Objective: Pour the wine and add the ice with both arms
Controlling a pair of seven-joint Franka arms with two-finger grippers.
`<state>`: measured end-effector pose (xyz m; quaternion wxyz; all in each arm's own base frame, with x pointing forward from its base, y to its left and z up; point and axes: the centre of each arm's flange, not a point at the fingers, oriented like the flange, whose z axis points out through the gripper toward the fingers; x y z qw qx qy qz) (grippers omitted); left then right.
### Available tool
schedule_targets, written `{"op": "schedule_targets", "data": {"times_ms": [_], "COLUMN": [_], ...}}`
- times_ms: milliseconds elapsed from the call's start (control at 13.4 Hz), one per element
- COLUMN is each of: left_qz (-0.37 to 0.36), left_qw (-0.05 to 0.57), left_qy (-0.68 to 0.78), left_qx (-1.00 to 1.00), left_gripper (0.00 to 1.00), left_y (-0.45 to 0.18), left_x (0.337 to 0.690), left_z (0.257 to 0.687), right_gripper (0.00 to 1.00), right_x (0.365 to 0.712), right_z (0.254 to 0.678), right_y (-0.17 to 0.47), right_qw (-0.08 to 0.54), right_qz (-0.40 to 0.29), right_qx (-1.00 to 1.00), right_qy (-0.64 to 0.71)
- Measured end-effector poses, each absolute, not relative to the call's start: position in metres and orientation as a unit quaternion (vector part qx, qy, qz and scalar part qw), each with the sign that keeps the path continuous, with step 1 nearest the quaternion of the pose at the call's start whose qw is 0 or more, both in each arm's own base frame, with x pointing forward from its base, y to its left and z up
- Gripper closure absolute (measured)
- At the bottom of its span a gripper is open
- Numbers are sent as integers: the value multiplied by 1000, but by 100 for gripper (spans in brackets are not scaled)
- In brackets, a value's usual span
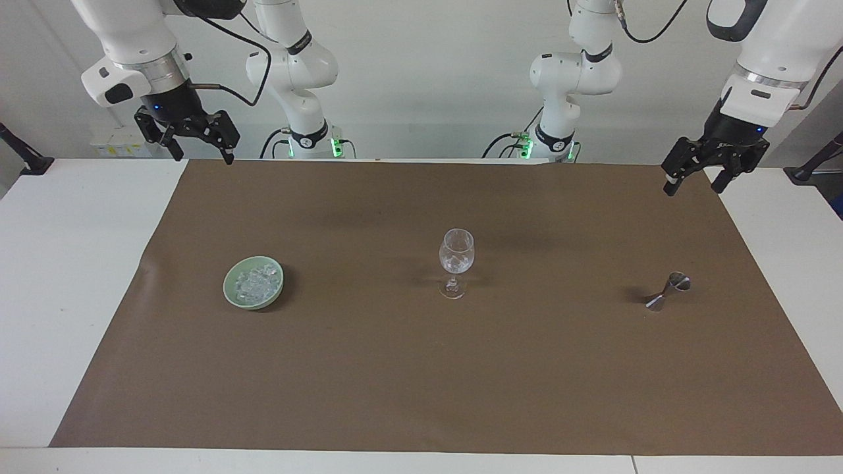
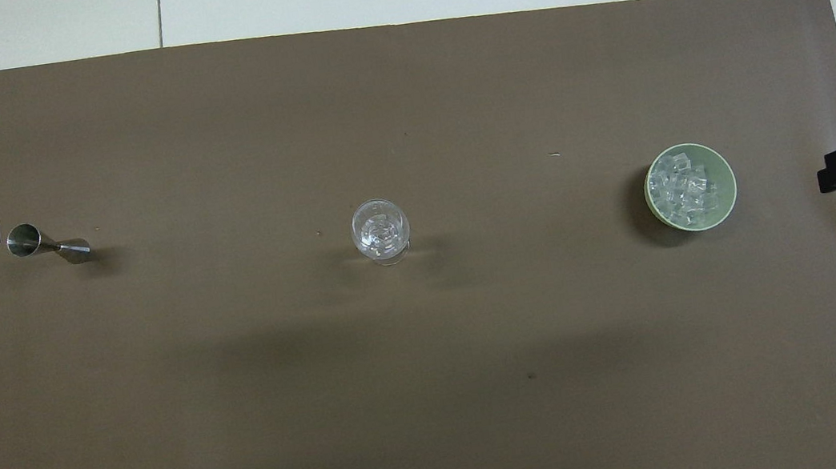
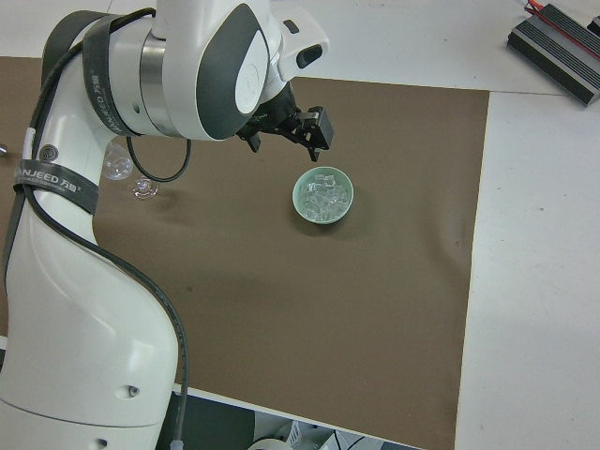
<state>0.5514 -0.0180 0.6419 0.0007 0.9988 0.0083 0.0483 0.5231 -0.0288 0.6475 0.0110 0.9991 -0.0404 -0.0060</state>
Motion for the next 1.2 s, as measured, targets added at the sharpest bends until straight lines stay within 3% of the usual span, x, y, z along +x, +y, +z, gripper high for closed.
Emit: {"op": "schedule_targets", "data": {"times_ms": [1198], "left_qz": [7], "left_qw": [-14], "left_qy": [-1], "left_qx": [1000], "left_gripper": [0], "left_y": [-21], "left_x": [551], "left_z": [621], "right_gripper": [0], "right_x": [523], "right_z": [647], "right_y": [-29], "right_qw": [11], "right_qz": [-7], "right_qx": [999], "right_qy": [-41]}}
